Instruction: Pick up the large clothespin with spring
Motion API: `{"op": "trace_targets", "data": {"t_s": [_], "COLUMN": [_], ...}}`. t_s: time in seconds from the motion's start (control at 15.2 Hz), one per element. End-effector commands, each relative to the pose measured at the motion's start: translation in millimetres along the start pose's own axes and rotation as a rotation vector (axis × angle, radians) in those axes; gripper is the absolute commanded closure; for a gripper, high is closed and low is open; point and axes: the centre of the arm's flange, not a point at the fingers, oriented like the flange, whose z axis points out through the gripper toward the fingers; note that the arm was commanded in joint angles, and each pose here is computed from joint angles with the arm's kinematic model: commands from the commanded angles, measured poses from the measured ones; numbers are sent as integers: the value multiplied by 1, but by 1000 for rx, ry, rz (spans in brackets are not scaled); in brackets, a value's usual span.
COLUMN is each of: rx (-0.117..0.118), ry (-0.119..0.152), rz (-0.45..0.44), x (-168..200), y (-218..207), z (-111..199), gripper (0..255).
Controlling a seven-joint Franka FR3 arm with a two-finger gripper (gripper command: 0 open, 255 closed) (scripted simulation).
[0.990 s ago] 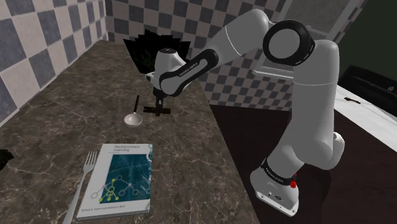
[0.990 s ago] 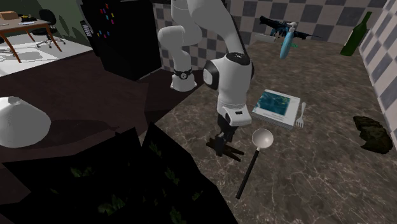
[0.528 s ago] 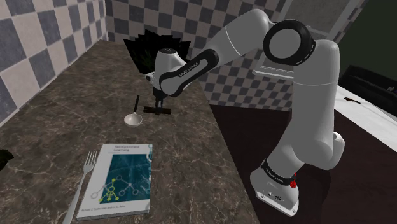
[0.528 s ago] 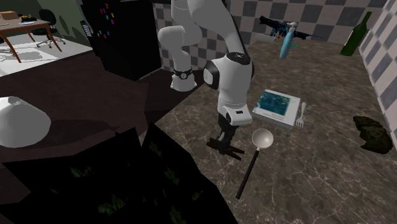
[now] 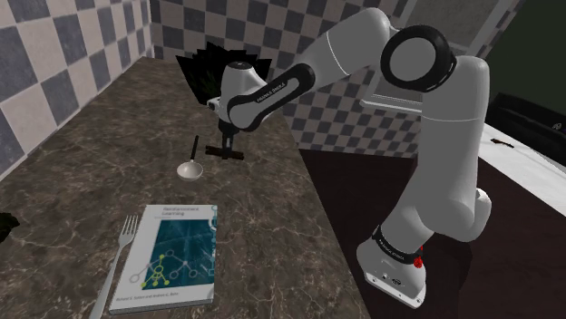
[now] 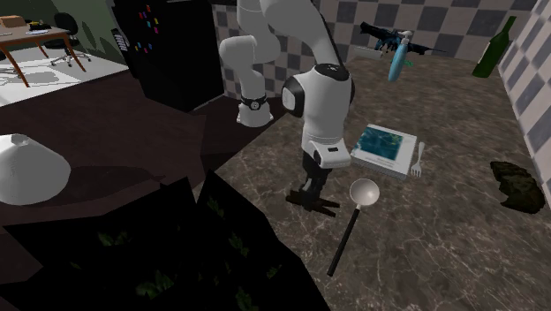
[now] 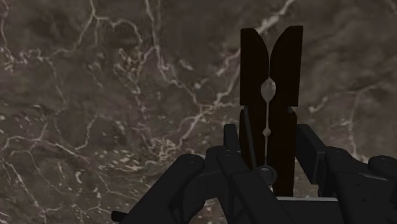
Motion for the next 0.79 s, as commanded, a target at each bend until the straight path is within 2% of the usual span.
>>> {"op": "trace_targets", "data": {"t_s": [0.0, 0.59, 0.73], "rx": [0, 0, 0], "ry": [0, 0, 0], "rz": [0, 0, 0], "x": [0, 2, 2], "y": [1, 7, 7], "z": [-11, -58, -59], "gripper": [255, 255, 255]}}
